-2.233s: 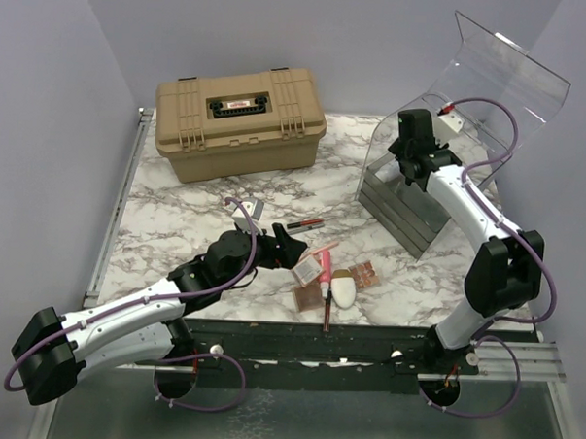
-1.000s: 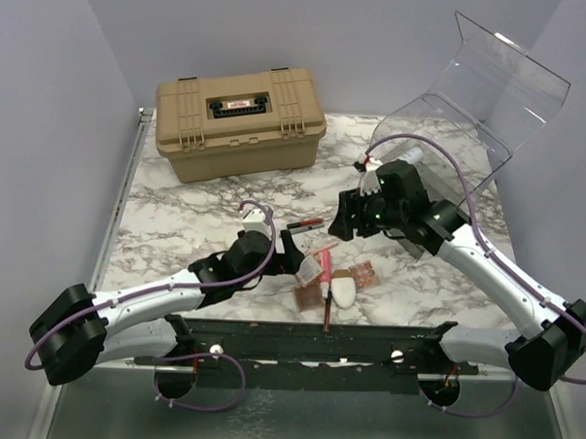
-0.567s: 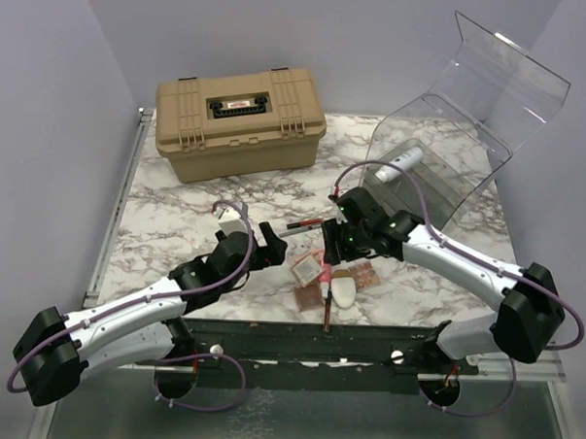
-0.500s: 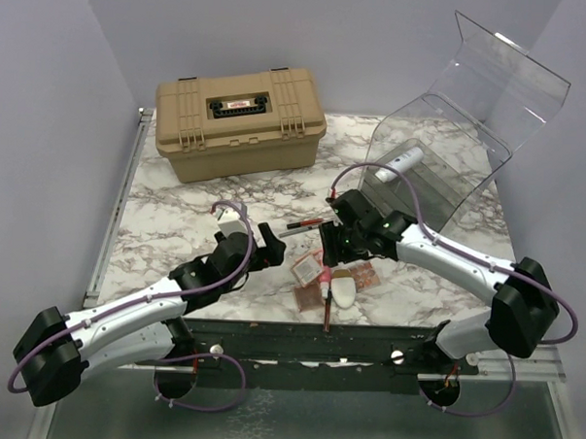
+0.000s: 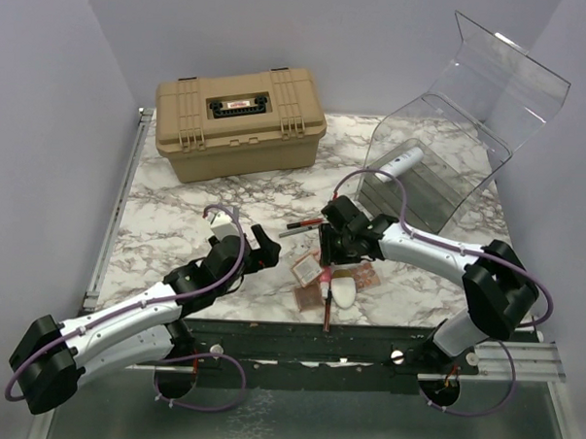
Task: Organize the makeup
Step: Pick up the makeup from the center of the board.
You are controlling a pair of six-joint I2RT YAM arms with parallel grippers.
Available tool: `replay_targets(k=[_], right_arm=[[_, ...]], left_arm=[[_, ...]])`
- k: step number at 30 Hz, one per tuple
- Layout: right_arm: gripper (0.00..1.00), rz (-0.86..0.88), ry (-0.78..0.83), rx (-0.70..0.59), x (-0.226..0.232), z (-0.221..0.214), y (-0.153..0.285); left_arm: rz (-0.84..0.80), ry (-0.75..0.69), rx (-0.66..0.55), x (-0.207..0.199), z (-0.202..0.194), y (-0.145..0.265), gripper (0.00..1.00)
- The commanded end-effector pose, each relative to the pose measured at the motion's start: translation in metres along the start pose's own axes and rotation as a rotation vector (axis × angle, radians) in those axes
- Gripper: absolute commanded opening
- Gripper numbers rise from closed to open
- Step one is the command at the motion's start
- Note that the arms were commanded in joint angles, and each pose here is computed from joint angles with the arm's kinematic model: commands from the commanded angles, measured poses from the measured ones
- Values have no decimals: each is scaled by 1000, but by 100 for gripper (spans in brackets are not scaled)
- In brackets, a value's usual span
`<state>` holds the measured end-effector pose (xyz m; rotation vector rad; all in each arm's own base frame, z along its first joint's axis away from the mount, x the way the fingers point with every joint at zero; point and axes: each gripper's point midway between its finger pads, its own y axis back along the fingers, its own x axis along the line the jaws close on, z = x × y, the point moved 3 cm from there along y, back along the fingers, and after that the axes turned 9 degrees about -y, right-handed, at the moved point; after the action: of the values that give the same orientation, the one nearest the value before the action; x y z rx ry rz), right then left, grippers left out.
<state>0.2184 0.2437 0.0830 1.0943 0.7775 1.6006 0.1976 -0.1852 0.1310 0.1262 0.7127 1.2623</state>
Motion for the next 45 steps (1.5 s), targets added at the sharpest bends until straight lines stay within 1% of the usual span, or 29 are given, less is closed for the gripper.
replay_targets(k=[1,11,19,31,33,37,41,45], right_arm=[[54,-50,-56,-36,-5,2,-11],[53,-38,-51,22,-4,-9,-24],[50,-29,-51,28,-3,-11,-26],[49,-22,-49,45,2,-11,-35],[43,-14,-46,44,5,-11,-35],[35,18,-53,33,12,-9,-31],[31,46,-60,1,17,-1,-20],[31,64,-78,-55,20,9,-4]], left_arm=[[14,11,20,8,-7,0,94],[12,-1,39,6,-10,-2,94],[13,-10,63,7,-15,-5,94],[9,-9,67,6,-16,-5,94],[11,-10,68,7,-16,-6,94],[11,-11,68,7,-16,-6,94],[10,-11,70,7,-16,-7,94],[9,-10,70,7,-16,-7,94]])
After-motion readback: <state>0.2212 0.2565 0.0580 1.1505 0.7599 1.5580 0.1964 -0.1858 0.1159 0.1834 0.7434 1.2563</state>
